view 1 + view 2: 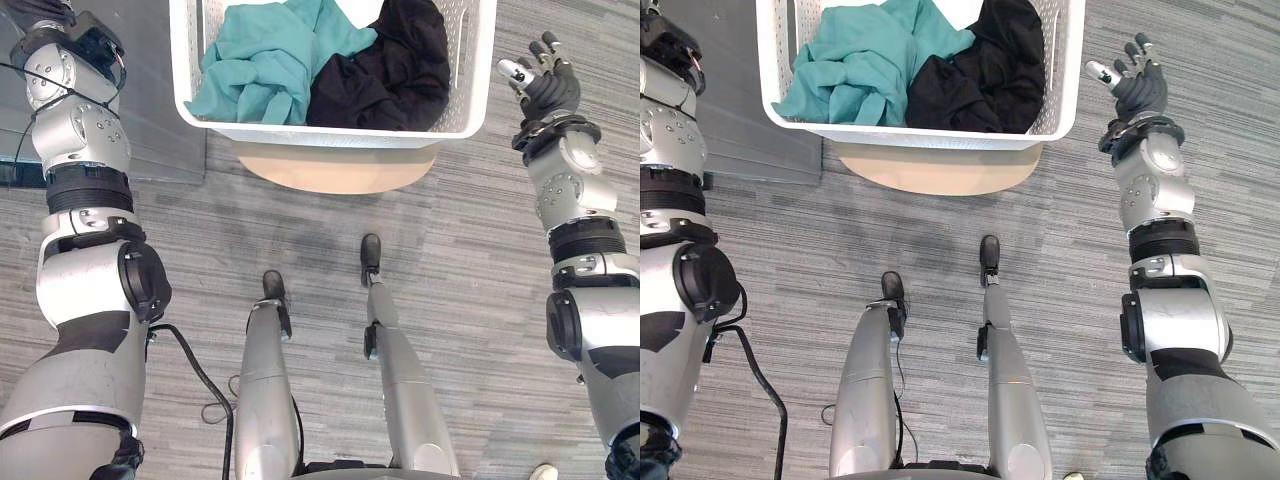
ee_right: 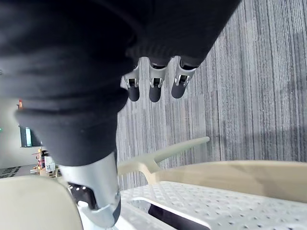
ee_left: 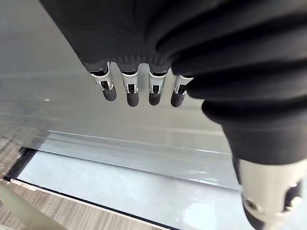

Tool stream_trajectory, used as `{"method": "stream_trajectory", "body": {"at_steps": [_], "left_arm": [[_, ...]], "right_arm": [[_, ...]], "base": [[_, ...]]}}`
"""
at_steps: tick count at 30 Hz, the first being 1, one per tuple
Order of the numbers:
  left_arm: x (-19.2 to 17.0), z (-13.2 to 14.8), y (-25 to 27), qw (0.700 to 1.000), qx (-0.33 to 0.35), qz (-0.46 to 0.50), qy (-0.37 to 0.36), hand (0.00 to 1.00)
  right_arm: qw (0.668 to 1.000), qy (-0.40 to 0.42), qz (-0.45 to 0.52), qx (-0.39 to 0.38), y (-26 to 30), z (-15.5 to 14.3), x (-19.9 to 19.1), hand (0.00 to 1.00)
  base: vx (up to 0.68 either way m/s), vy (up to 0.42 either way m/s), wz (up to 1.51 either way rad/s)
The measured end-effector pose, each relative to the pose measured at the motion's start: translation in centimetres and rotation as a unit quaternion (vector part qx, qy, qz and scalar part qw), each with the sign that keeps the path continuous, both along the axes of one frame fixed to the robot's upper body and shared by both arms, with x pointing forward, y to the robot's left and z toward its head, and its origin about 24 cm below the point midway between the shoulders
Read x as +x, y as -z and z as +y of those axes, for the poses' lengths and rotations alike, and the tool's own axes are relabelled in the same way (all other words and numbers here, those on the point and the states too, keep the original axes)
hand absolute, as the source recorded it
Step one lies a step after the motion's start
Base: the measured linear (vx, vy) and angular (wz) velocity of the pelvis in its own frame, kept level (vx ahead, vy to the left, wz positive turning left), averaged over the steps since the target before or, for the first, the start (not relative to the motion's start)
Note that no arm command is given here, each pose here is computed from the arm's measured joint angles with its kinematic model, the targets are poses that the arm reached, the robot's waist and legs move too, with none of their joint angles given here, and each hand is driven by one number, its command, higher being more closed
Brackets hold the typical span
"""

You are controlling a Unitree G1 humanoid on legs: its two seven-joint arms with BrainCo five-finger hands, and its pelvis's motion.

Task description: Pick up the laundry basket with both hands and put the clothes into the washing machine.

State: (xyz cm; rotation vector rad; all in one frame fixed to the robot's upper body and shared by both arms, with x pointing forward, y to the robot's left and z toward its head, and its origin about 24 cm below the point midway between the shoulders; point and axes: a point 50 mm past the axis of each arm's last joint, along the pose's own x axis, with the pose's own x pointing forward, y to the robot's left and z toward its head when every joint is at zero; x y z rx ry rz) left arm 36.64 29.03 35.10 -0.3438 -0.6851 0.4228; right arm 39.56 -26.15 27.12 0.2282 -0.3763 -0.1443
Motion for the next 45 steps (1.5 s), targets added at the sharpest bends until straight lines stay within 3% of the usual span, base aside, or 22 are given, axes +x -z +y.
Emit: {"method": "stream_trajectory", "body": {"at_steps": [5,11,16,22,27,32,33,35,40,45], "left_arm": [[-2.7,0.5,2.5,0.997,0.043,-0.042,-0.044,0.0],[-7.6,1.4,10.6,0.993,0.082,-0.016,-0.079,0.0],[-13.1,0.0,23.5,0.988,-0.017,0.129,-0.078,0.0],[-18.8,-2.6,32.6,0.954,-0.09,0.281,-0.062,0.0],[-20.2,-6.7,40.0,0.893,-0.123,0.432,0.021,0.0],[-23.5,-8.9,47.1,0.791,-0.188,0.58,0.045,0.0],[-25.1,-9.1,48.6,0.759,-0.211,0.614,0.037,0.0],[-27.5,-10.0,50.5,0.705,-0.24,0.666,0.04,0.0],[-30.1,-9.6,51.6,0.66,-0.256,0.705,0.04,0.0],[-30.9,-9.9,52.0,0.643,-0.263,0.717,0.048,0.0]], "right_arm": [[0.996,0.093,-0.003,0.017,3.1,-6.9,-4.0,0.0],[0.985,0.168,0.03,0.02,9.8,-10.9,-10.5,0.0],[0.973,0.214,0.078,0.041,17.5,-10.3,-18.4,0.0],[0.944,0.236,0.21,0.089,26.1,-7.1,-24.1,0.0],[0.9,0.224,0.335,0.164,33.1,-3.3,-27.8,0.0],[0.799,0.19,0.507,0.261,40.7,3.0,-32.5,0.0],[0.767,0.185,0.544,0.284,42.1,4.3,-33.9,0.0],[0.729,0.192,0.583,0.303,43.2,4.7,-35.8,0.0],[0.673,0.214,0.627,0.329,44.2,4.9,-38.6,0.0],[0.65,0.214,0.656,0.318,44.4,4.6,-40.0,0.0]], "base": [[-0.02,-0.007,0.02],[-0.02,-0.012,0.15],[0.09,-0.067,0.33],[0.16,-0.04,0.21],[0.04,0.014,0.02],[0.0,0.037,-0.03],[0.03,0.036,-0.1],[0.04,0.034,-0.12],[0.03,0.035,-0.07],[0.02,0.012,0.15]]}}
